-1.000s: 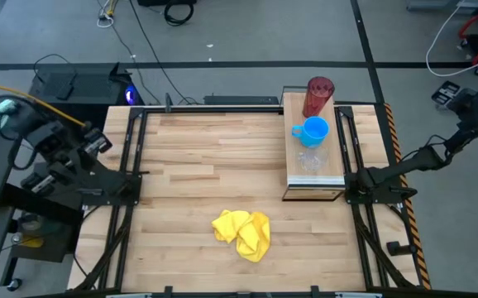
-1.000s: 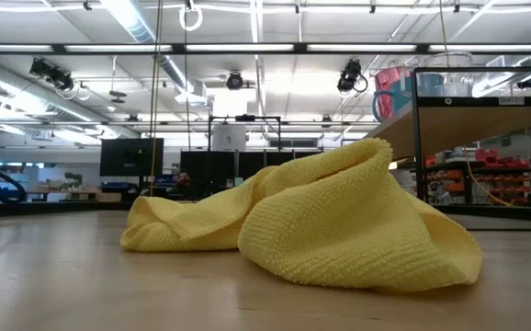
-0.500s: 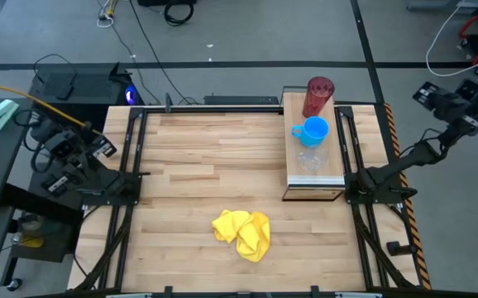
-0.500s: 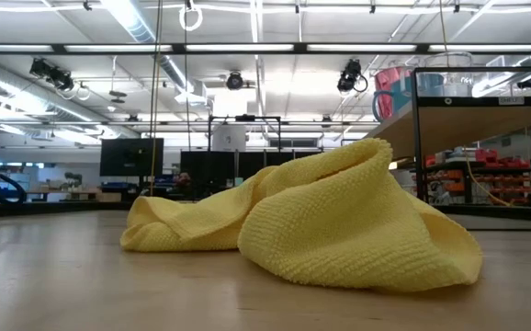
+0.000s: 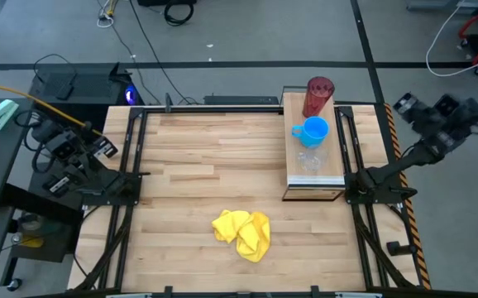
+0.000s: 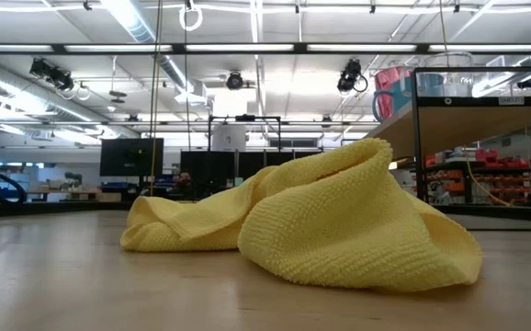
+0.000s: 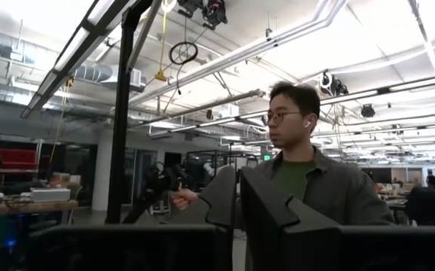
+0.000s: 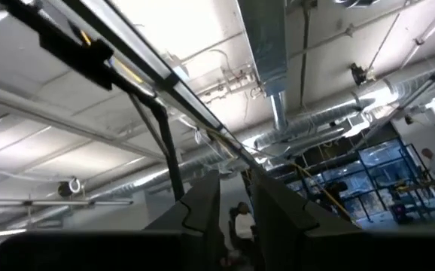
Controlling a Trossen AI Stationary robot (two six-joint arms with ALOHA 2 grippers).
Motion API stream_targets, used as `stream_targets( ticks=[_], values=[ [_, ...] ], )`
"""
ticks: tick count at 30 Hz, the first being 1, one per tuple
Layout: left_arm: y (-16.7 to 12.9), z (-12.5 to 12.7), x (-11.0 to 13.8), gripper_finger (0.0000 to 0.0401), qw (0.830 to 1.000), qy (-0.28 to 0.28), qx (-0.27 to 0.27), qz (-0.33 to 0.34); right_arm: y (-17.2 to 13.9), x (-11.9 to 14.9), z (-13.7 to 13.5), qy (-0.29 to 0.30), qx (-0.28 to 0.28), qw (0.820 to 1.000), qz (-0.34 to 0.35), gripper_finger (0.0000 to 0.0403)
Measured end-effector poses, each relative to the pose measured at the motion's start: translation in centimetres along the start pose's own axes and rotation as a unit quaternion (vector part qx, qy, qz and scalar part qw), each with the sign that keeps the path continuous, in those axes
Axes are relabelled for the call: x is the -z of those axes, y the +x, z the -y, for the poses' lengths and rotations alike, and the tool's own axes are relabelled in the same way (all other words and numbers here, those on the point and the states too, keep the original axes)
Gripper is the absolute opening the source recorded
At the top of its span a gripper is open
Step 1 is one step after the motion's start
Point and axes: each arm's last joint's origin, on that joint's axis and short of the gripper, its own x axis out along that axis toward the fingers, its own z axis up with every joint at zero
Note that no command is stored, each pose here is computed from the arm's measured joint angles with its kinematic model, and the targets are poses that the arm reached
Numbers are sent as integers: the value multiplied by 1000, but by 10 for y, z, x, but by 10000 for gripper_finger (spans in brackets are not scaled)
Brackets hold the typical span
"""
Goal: Stack small to large cups/mugs on shelf
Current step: Return to Home Position
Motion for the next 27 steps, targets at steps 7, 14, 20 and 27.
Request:
stream_targets(
  ticks=[7,14,20,27],
  values=[
    [0,0,1,34,1000,20,0,-3,17,49,4,-26,0,1000,16,85],
    [0,0,3,40,1000,18,0,-15,24,95,10,-85,6,995,-42,85],
    [0,0,3,32,1000,19,-1,-17,23,108,21,-155,169,973,3,85],
    [0,0,4,29,1000,19,-1,-23,16,117,32,-219,308,924,62,85]
  ],
)
